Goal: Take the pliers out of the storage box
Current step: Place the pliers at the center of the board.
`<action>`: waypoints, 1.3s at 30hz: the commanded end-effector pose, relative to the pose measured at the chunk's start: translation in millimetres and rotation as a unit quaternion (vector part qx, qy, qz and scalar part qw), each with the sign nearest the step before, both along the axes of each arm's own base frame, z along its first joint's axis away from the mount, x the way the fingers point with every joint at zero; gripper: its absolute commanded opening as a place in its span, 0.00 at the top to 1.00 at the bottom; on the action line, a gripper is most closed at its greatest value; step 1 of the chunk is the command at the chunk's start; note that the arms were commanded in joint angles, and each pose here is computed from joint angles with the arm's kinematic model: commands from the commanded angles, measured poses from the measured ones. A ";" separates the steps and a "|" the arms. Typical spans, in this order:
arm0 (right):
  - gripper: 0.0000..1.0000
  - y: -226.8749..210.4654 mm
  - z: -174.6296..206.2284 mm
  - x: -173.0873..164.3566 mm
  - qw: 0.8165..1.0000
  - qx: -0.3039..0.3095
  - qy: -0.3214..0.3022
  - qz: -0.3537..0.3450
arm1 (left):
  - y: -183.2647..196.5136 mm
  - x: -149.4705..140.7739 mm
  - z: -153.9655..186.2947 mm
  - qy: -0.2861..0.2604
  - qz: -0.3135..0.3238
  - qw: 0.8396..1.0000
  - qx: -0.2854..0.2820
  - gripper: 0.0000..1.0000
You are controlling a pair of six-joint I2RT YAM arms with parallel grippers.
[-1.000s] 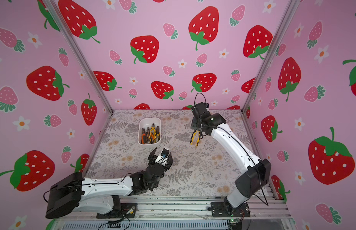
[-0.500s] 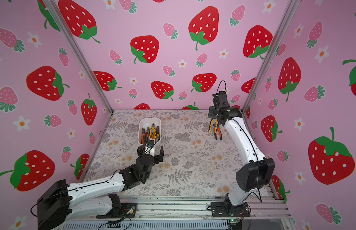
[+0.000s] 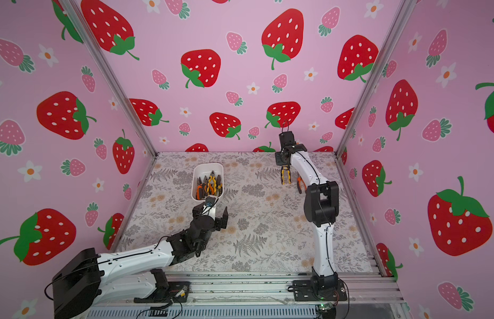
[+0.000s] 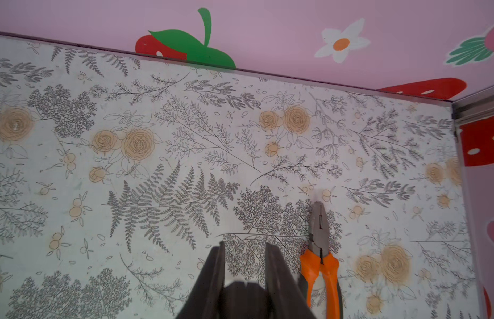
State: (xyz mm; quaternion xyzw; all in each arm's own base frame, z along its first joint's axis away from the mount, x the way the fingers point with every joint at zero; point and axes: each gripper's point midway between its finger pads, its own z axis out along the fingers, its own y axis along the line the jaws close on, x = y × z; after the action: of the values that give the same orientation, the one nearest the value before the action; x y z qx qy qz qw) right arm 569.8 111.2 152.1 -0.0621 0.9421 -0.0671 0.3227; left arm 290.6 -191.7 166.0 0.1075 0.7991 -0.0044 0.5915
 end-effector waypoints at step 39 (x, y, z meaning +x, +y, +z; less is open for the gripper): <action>1.00 -15.3 -94.5 -8.2 0.990 0.037 0.136 -0.007 | -4.2 6.3 11.8 -0.001 -0.011 1.000 -0.025 0.03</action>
State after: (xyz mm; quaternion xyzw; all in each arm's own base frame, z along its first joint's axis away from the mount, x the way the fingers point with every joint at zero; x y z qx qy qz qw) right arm 581.9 97.9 101.1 -0.0402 0.9634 -0.0190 0.2642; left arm 292.7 -192.3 168.6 0.1037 0.8007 -0.0275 0.5894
